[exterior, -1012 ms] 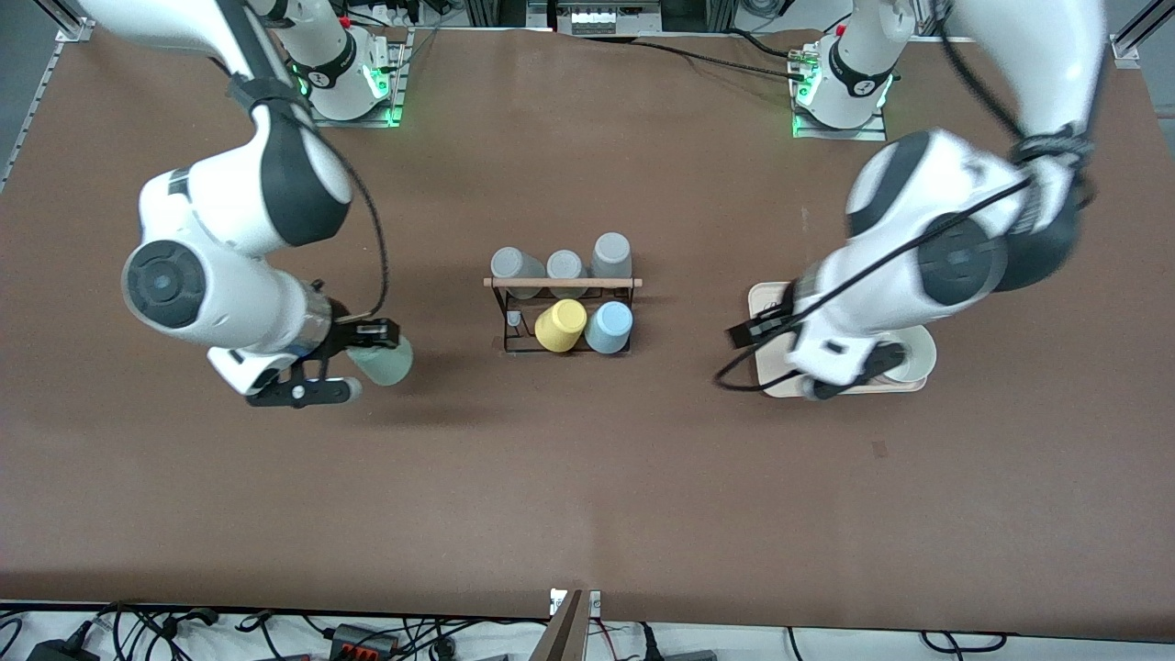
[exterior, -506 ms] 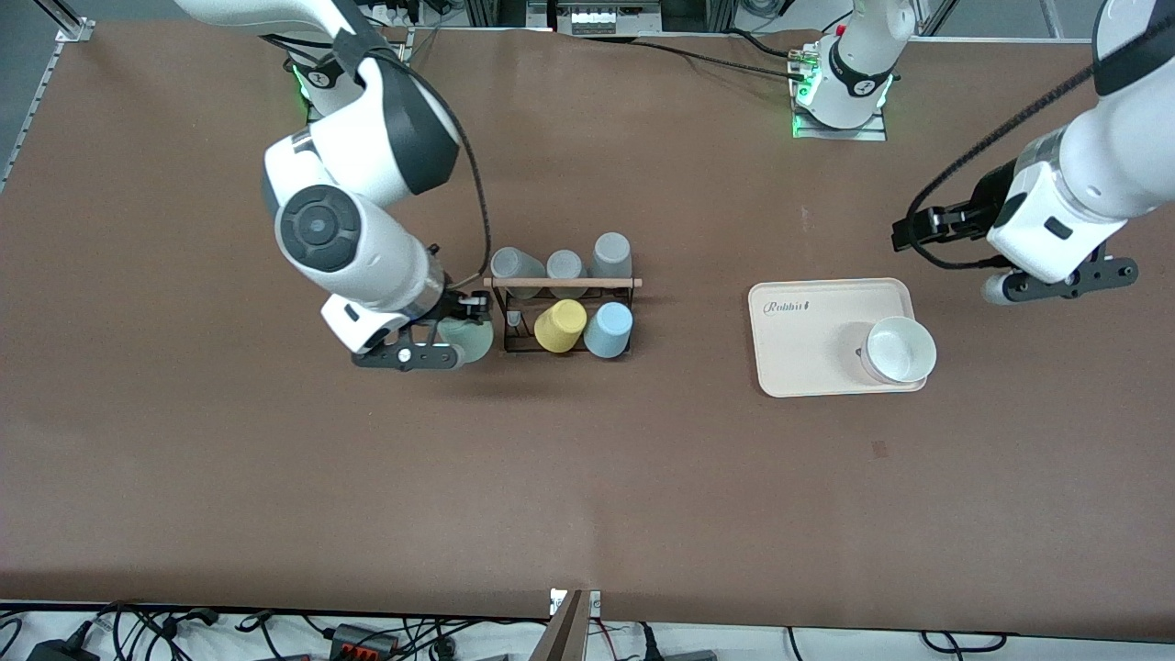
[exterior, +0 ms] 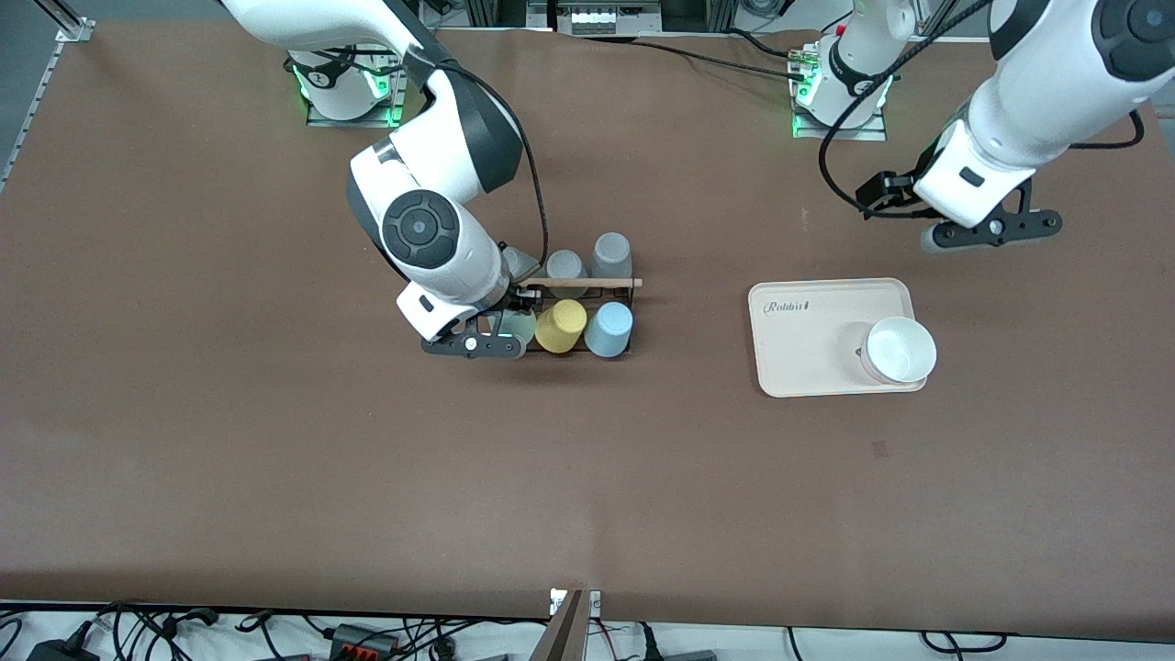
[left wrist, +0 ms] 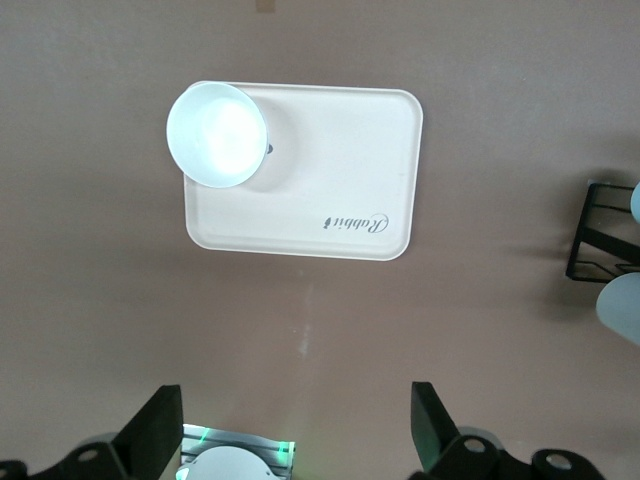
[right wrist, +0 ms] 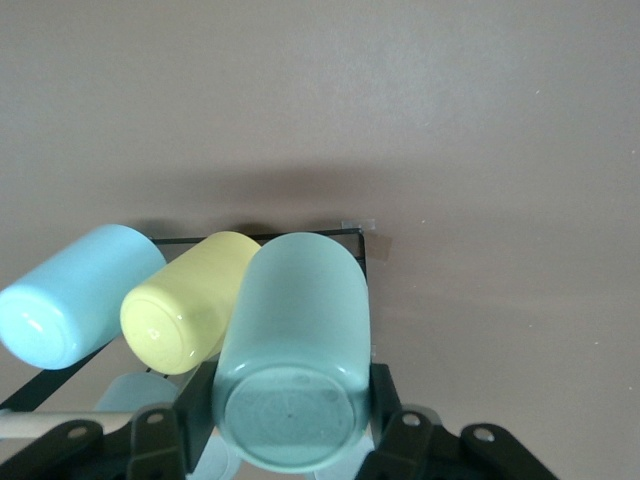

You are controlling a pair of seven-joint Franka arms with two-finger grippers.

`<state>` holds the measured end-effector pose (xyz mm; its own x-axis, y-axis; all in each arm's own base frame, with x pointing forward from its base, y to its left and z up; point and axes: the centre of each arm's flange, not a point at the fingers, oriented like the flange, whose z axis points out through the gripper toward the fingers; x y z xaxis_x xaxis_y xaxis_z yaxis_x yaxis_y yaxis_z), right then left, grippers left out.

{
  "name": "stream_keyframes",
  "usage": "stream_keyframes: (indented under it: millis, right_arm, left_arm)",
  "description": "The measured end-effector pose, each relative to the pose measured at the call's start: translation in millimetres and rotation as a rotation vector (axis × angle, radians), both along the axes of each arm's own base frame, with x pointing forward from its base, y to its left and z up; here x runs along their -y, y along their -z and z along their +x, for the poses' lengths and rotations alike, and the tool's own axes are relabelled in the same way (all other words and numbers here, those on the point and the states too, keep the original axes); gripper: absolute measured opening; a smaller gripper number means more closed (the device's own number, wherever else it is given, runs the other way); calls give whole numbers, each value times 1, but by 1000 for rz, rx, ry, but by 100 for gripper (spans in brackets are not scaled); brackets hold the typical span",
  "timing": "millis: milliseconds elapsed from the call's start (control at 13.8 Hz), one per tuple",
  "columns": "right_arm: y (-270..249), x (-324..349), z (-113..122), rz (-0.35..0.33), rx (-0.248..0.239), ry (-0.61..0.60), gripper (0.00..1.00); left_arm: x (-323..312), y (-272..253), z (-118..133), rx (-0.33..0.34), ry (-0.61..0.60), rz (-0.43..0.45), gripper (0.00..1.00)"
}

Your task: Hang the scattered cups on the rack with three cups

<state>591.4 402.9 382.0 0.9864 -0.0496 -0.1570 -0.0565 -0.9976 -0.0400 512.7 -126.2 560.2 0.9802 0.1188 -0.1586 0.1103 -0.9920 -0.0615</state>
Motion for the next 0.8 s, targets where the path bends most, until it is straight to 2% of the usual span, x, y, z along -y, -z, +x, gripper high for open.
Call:
stream_keyframes:
  millis: [217, 434, 795]
  right_arm:
    - [25, -4, -1, -30, -22, -12, 64]
    - [50, -6, -1, -46, -42, -14, 64]
    - [61, -5, 1, -52, -50, -11, 68]
  left_arm:
    - [-15, -12, 8, 18, 57, -22, 100]
    - [-20, -17, 21, -30, 62, -37, 100]
    - [-21, -24, 27, -30, 63, -45, 100]
